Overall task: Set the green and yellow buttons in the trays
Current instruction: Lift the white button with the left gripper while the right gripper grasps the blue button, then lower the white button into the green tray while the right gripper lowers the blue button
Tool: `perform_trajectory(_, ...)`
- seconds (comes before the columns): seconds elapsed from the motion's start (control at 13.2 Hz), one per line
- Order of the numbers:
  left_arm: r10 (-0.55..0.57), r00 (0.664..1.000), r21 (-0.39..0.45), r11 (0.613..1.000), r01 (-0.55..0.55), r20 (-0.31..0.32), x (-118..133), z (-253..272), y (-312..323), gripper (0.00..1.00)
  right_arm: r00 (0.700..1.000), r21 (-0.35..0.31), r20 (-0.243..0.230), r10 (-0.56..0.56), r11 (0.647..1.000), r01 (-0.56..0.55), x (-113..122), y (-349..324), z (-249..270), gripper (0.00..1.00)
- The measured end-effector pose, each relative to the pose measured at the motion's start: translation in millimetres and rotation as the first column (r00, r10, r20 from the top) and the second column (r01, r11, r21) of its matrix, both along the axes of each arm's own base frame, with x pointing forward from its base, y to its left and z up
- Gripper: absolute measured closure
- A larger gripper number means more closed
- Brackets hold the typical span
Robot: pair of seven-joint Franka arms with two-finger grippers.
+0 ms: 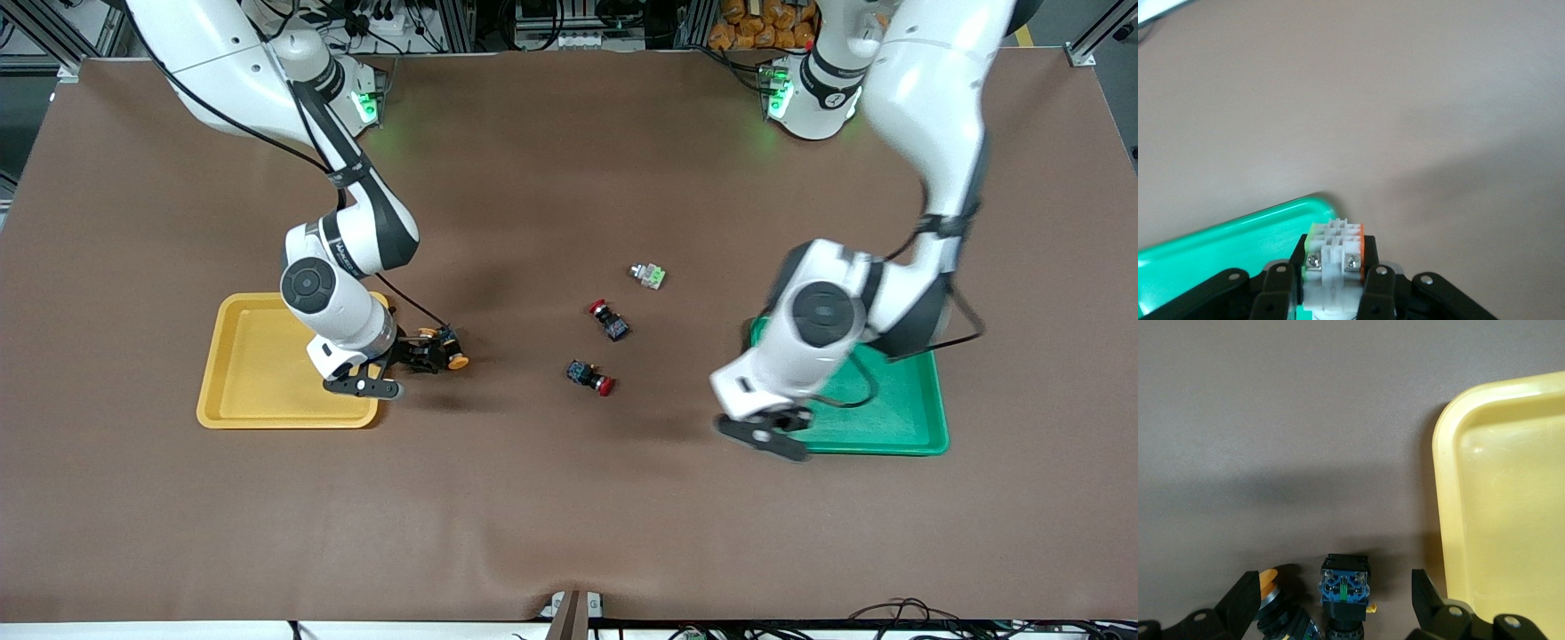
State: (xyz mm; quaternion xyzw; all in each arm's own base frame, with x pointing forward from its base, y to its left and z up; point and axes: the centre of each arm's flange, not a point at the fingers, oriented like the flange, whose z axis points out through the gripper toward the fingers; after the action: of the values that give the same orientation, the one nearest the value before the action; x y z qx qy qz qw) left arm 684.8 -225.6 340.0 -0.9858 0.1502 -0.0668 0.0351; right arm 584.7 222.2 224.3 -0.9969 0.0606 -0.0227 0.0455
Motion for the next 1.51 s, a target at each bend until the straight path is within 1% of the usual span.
perform_trajectory(0.08,0.087,0.996,0.002,0.996,-0.087,-0.017,5,17,34,0.66,1.0,0.004,0.014,0.001,1.0,-0.001,-3,0,-4,0.0)
perform_trajectory(0.15,0.177,0.983,0.006,0.984,-0.177,-0.035,7,31,69,0.66,1.0,0.006,0.022,0.004,1.0,-0.004,-7,1,-9,0.0)
perform_trajectory(0.3,0.32,0.944,-0.003,0.947,-0.321,-0.084,0,42,130,0.66,1.0,0.004,0.023,0.016,1.0,-0.016,-13,5,-17,0.0)
perform_trajectory(0.45,0.402,0.906,0.008,0.915,-0.404,-0.131,-16,29,167,0.66,0.998,-0.006,0.049,0.037,0.999,-0.036,-12,5,-22,0.0)
perform_trajectory(0.6,0.46,0.874,0.012,0.886,-0.464,-0.158,-23,11,193,0.66,0.998,-0.01,0.058,0.038,0.999,-0.038,-10,2,-32,0.0)
perform_trajectory(0.83,0.496,0.856,-0.01,0.865,-0.502,-0.145,-23,-26,222,0.66,0.997,-0.027,0.068,0.04,0.999,-0.039,-6,-11,-40,0.0)
perform_trajectory(0.98,0.502,0.85,-0.012,0.86,-0.511,-0.162,-29,-66,229,0.66,0.996,-0.026,0.077,0.042,0.999,-0.04,-6,-13,-46,0.0)
perform_trajectory(1.13,0.501,0.844,-0.003,0.859,-0.511,-0.193,-36,-103,229,0.66,0.996,-0.023,0.08,0.049,0.999,-0.047,-8,-9,-51,0.0)
perform_trajectory(1.44,0.507,0.839,-0.013,0.855,-0.519,-0.196,-37,-136,233,0.66,0.995,-0.02,0.076,0.062,0.998,-0.061,-13,4,-52,0.0)
perform_trajectory(1.51,0.513,0.835,-0.012,0.851,-0.525,-0.199,-37,-140,237,0.66,0.995,-0.019,0.076,0.066,0.998,-0.065,-14,8,-53,0.07)
